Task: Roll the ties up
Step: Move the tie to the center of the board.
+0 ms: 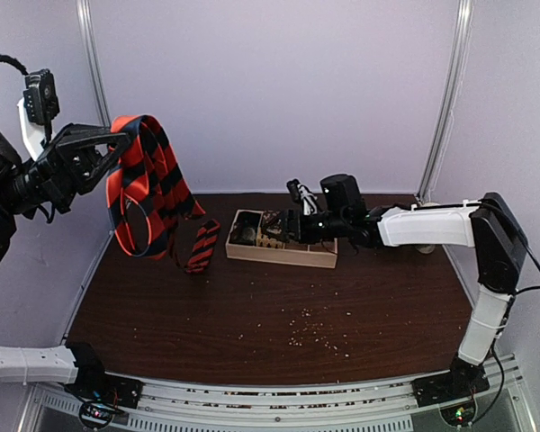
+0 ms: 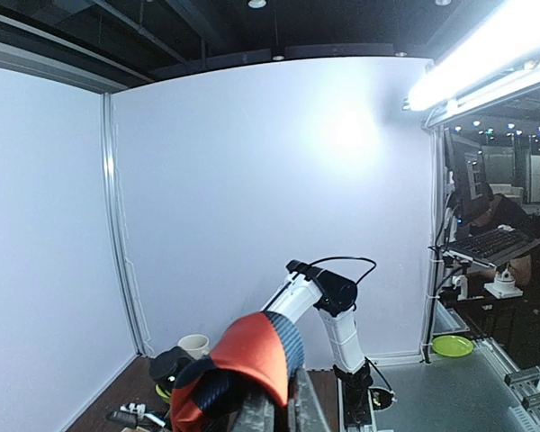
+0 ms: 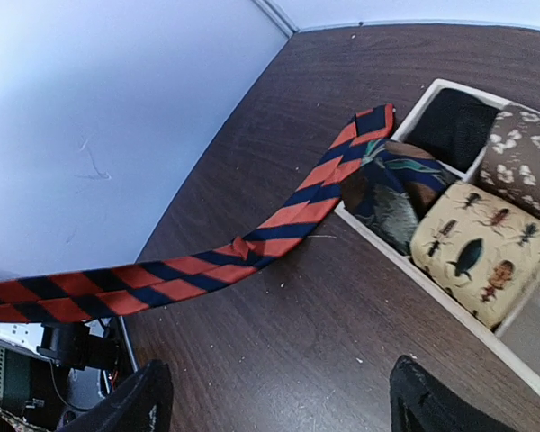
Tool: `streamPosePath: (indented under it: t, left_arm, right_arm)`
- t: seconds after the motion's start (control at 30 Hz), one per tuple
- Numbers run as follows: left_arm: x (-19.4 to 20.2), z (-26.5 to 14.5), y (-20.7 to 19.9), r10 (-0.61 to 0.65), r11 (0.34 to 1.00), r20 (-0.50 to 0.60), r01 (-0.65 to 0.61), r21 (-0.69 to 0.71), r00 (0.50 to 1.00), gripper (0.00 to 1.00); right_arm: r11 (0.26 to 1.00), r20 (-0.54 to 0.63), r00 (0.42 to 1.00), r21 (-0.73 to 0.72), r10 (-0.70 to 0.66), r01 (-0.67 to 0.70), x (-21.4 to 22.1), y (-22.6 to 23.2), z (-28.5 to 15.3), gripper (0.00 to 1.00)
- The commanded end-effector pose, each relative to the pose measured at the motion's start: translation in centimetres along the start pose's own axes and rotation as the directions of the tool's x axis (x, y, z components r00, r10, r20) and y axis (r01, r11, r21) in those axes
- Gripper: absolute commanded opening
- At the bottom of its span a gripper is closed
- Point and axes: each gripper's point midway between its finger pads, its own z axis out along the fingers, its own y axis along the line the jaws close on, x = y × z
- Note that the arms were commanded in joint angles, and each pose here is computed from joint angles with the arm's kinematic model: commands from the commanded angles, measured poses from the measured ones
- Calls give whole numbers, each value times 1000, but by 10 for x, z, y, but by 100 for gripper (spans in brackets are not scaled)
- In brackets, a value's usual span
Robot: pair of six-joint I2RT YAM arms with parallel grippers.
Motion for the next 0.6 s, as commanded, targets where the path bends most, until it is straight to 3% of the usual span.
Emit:
streamPosePath:
  t: [0.0,0.3,0.57]
  left_arm:
    - [-5,-1,-1,-1,1000,23,1,14,1000,0]
    - [16,-3,65,-125,969,46,132,-208,991,0]
    - [24,-3,73,-145,961,30,148,-234,989,0]
  right_arm:
    - [999,-70,997,-6,-37,36,9,19,32,83]
    - [986,-176,975,73,-137,151,34,40,110,80]
    - [961,-289,937,130,-197,242,82,38,169,78]
